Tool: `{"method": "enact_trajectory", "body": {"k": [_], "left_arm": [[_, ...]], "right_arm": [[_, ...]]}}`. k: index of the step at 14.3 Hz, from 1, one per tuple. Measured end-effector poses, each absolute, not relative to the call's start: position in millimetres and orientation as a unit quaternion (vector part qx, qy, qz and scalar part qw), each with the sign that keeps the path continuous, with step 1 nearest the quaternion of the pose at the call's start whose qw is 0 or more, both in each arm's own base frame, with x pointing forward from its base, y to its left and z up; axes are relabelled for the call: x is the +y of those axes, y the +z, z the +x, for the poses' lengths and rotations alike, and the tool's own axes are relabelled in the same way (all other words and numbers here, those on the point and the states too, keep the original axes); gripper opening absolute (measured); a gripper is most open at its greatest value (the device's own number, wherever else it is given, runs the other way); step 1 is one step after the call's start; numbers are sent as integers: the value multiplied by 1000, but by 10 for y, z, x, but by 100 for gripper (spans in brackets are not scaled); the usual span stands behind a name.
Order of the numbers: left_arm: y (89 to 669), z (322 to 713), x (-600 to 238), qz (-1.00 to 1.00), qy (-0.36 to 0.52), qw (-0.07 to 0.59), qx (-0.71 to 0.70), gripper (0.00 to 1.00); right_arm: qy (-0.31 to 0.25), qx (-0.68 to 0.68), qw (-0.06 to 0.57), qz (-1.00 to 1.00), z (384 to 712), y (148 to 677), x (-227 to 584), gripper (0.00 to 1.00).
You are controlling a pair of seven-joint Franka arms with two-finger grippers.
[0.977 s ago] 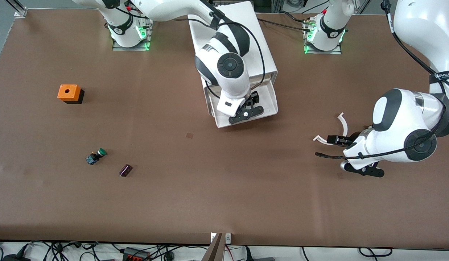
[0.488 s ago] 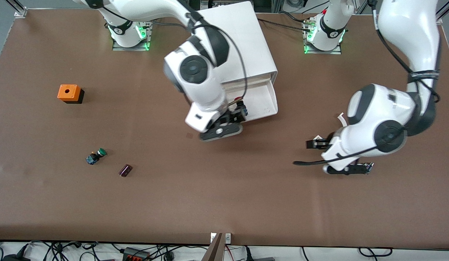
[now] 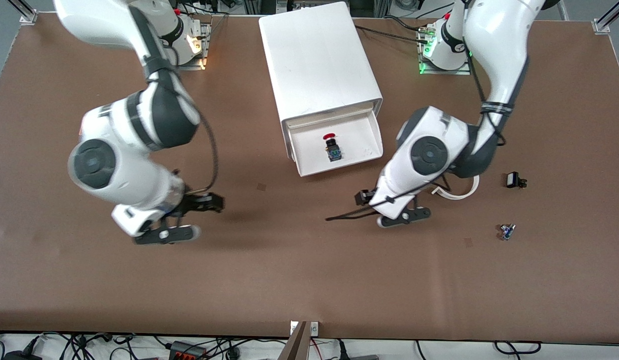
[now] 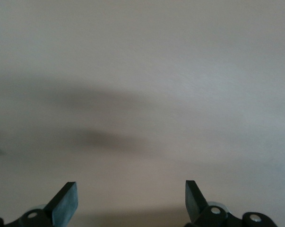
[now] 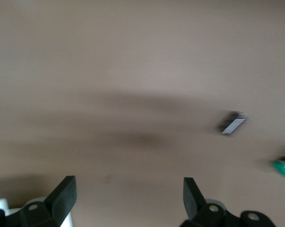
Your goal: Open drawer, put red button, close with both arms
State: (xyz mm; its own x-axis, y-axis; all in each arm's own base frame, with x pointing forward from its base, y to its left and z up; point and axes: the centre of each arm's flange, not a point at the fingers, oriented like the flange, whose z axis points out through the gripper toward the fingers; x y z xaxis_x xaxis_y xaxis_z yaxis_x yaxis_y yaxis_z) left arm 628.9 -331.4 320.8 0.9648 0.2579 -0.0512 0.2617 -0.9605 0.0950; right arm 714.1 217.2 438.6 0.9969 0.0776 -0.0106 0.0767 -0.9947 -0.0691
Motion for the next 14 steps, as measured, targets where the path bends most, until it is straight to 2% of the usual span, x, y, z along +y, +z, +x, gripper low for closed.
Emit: {"method": "enact_trajectory", "body": {"k": [3,10,14], "left_arm": [[3040,6056,-3607,990,-23,49,128,100],[2851,5456,-4010,993,-64,36,98,100],[2889,5122,-4150,992,-98,10,80,100]], "right_arm": [[13,-19,21,-1000,7230,4432,1674,100],[12,-1,16,-1000,7084,5138,871,100],[12,22,17,-1000,7059,5286,224,100]]}}
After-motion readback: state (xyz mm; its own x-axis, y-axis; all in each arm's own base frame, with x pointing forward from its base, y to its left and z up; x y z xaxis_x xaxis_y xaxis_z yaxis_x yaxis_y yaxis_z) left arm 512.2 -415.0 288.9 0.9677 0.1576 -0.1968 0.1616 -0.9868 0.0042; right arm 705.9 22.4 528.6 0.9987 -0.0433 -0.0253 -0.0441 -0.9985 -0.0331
